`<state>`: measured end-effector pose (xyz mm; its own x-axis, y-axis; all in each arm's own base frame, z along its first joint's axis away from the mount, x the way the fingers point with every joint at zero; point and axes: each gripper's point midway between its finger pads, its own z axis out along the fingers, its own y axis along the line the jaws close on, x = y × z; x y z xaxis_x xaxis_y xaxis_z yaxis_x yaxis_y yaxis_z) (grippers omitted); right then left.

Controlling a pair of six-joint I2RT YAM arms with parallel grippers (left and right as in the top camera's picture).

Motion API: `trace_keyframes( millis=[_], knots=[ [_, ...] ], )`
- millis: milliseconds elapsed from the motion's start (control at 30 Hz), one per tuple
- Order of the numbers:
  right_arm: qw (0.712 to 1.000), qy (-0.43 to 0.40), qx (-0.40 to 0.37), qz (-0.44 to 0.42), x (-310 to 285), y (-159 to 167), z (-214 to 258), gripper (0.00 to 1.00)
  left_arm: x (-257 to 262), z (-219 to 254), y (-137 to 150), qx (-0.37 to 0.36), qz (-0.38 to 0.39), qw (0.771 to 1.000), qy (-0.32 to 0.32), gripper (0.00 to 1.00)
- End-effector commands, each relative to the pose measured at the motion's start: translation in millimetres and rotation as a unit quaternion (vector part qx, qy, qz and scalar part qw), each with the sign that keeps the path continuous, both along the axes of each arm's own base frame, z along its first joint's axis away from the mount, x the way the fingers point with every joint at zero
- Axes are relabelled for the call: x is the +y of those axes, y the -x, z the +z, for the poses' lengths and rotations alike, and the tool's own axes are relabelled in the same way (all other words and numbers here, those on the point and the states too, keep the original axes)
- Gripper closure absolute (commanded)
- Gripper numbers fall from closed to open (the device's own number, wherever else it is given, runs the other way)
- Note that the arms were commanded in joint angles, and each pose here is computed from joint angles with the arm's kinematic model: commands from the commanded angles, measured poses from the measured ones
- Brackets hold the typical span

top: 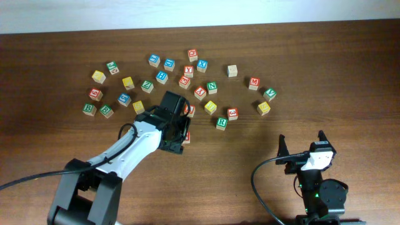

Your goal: Spell out ICRA

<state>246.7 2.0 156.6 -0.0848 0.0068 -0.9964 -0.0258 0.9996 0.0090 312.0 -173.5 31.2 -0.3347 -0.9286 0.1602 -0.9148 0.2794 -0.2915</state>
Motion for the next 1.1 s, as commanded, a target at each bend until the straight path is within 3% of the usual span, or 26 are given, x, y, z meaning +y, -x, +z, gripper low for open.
trace_keyframes(
  millis=[0, 233, 400, 633, 800, 867, 1067],
  knots=[
    [1.000, -0.005, 0.002, -0.008, -2.9, -0.1, -3.0, 0.02, -1.3, 8.1, -7.4, -0.016, 0.013, 1.000, 0.003, 0.30],
    [1.000, -0.005, 0.002, -0.008, -2.9, -0.1, -3.0, 0.02, -0.2, -9.4, -3.3, 0.012, 0.032, 0.999, -0.002, 0.30],
    [1.000, -0.005, 0.002, -0.008, -2.9, -0.1, -3.0, 0.02, 0.1, -14.4, -1.9, 0.019, 0.031, 0.999, -0.005, 0.36],
    [1.000, -0.005, 0.002, -0.008, -2.9, -0.1, -3.1, 0.02, 0.2, -14.6, -1.6, 0.017, 0.019, 1.000, -0.008, 0.53],
    [1.000, -0.005, 0.002, -0.008, -2.9, -0.1, -3.0, 0.02, 0.7, -14.9, -0.7, 0.018, 0.019, 1.000, -0.009, 0.55],
    [1.000, -0.005, 0.002, -0.008, -2.9, -0.1, -3.1, 0.02, 1.4, -15.4, 0.9, 0.022, 0.018, 1.000, -0.011, 0.61],
    [1.000, -0.005, 0.002, -0.008, -2.9, -0.1, -3.1, 0.02, 2.6, -15.9, 2.2, 0.013, -0.030, 0.999, -0.024, 0.64]
  ],
)
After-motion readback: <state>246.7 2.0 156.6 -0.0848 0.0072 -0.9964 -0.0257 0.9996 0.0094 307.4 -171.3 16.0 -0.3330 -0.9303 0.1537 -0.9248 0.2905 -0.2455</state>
